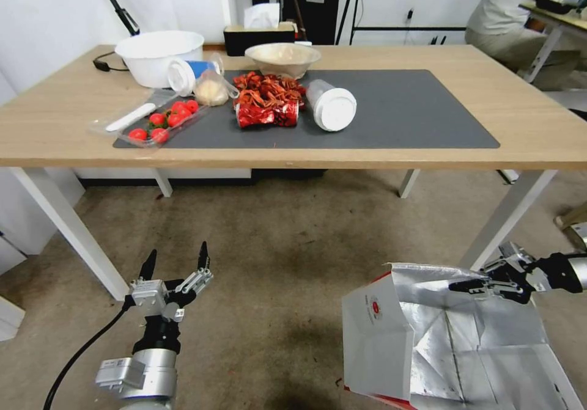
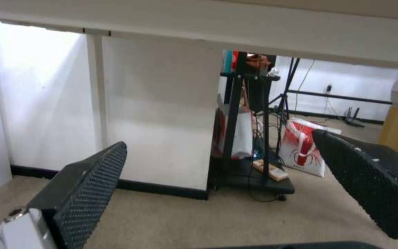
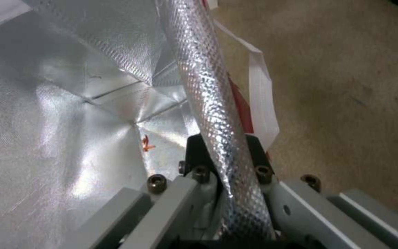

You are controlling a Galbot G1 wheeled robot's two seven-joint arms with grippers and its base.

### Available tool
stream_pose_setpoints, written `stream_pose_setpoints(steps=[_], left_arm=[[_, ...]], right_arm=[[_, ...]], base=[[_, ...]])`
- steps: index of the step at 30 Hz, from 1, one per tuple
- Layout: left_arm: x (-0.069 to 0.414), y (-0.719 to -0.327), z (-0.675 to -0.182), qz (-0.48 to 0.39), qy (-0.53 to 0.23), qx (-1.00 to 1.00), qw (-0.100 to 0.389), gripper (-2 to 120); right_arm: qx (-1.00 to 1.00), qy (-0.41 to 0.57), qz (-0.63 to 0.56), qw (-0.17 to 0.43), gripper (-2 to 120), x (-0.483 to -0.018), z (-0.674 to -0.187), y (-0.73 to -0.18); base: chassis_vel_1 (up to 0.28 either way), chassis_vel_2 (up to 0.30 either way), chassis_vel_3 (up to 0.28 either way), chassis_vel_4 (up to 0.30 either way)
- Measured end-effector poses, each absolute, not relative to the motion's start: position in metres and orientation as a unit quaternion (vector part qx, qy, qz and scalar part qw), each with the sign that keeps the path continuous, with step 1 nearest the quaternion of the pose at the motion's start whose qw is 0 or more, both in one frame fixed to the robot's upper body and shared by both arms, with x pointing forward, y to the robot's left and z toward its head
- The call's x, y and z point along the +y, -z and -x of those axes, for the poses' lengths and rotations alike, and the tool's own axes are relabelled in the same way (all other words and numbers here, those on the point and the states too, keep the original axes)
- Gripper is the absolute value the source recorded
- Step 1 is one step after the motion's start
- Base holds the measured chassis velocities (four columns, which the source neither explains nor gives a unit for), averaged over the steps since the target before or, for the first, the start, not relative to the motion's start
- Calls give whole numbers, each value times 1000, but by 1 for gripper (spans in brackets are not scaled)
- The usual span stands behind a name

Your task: Pick up the food delivery bag from the floor and place it on the table.

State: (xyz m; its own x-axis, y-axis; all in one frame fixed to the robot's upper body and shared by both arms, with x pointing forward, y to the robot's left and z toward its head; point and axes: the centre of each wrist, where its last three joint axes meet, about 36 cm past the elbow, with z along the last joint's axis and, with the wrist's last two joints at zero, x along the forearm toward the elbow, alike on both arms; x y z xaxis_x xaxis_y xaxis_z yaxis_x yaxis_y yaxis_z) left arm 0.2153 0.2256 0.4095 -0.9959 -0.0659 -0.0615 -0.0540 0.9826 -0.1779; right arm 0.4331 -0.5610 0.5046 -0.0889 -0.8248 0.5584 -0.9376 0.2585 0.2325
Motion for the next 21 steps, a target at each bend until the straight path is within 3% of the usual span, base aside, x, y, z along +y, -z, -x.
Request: stream_pose_setpoints(steps=[21], left_arm=[[227, -411, -216, 32, 89, 995, 36, 100]], right_arm=[[-733, -89, -603, 302, 0, -559, -433, -503]], base=[[0, 0, 0, 0]])
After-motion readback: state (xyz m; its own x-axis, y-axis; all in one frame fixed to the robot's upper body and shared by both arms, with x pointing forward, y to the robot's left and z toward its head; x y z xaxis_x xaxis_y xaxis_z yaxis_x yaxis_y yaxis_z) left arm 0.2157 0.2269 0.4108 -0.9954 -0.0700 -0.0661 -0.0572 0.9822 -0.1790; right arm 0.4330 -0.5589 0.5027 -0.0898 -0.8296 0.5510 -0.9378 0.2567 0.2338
